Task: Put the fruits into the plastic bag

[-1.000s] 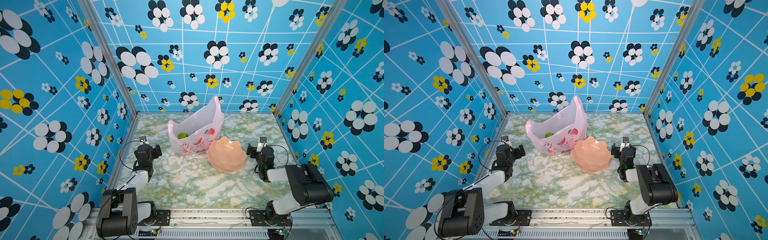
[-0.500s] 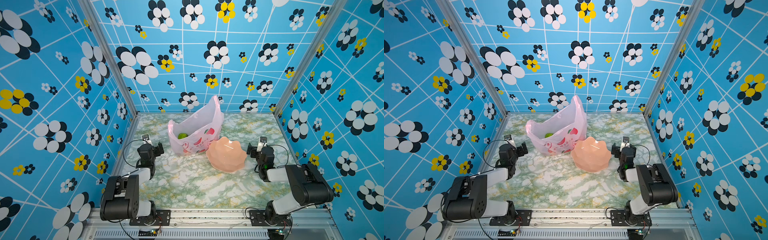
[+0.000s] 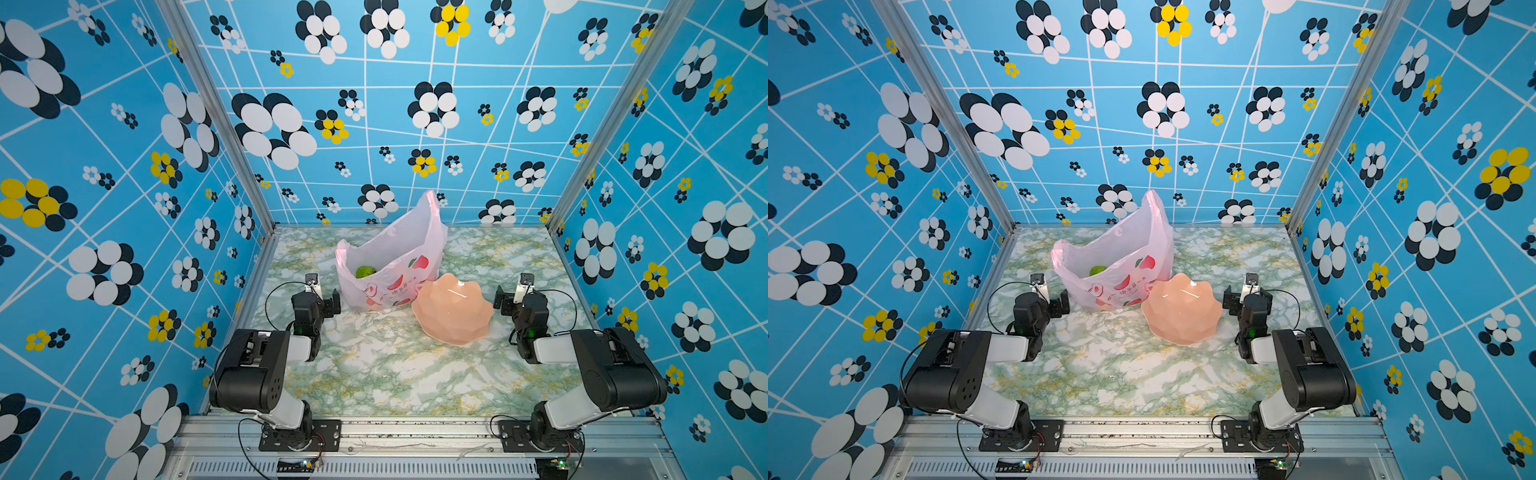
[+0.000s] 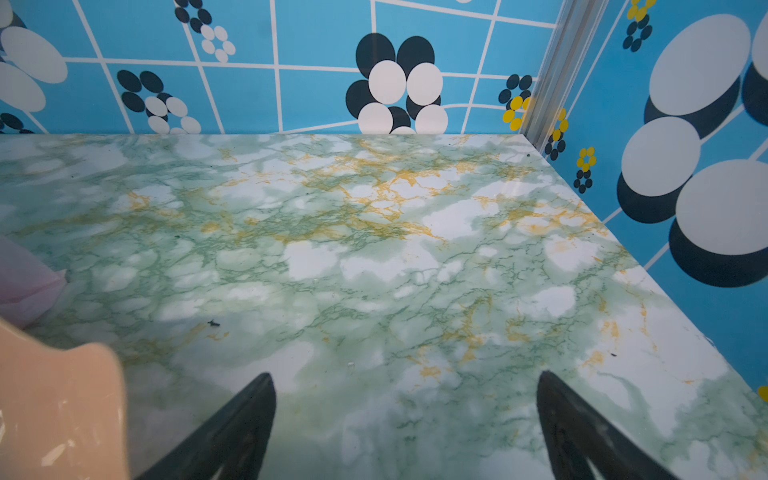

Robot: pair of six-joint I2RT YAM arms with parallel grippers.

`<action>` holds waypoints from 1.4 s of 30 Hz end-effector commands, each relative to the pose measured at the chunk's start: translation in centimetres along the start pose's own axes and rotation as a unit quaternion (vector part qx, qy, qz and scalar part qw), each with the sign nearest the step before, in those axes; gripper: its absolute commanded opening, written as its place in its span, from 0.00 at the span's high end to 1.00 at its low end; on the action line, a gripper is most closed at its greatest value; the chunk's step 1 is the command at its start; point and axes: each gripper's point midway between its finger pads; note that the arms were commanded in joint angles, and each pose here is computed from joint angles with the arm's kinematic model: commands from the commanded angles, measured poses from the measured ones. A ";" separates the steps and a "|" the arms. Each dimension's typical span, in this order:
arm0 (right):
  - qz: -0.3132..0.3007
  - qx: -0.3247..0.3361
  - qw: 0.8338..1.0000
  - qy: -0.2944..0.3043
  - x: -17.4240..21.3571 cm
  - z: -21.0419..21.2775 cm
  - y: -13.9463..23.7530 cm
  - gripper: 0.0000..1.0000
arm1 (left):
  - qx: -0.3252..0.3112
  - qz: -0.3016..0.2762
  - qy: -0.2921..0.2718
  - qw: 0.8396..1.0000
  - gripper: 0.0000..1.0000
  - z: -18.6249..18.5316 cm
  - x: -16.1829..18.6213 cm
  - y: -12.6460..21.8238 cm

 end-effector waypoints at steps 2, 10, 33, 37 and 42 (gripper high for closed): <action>0.006 0.003 1.000 -0.011 -0.1 -0.4 -0.4 0.00 | 0.000 -0.020 0.002 1.000 0.01 0.0 -1.3 -0.1; 0.004 0.005 1.000 -0.010 -0.1 -0.5 -0.4 0.01 | -0.001 -0.022 -0.001 1.000 0.01 0.0 -1.2 0.0; 0.005 0.004 1.000 -0.010 -0.1 -0.4 -0.4 0.00 | -0.001 -0.022 0.000 1.000 0.01 0.0 -1.3 0.0; 0.005 0.004 1.000 -0.009 -0.1 -0.4 -0.4 0.01 | -0.001 -0.022 -0.001 1.000 0.01 -0.1 -1.3 0.0; 0.010 -0.003 1.000 -0.013 0.0 -0.3 -0.6 0.01 | -0.001 -0.022 -0.001 1.000 0.01 -0.1 -1.3 0.0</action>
Point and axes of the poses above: each gripper's point midway between its finger pads, its own y axis back along the fingers, its own z axis along the line the jaws close on, x = y × z, and after that the axes turned 5 degrees about y, right-handed
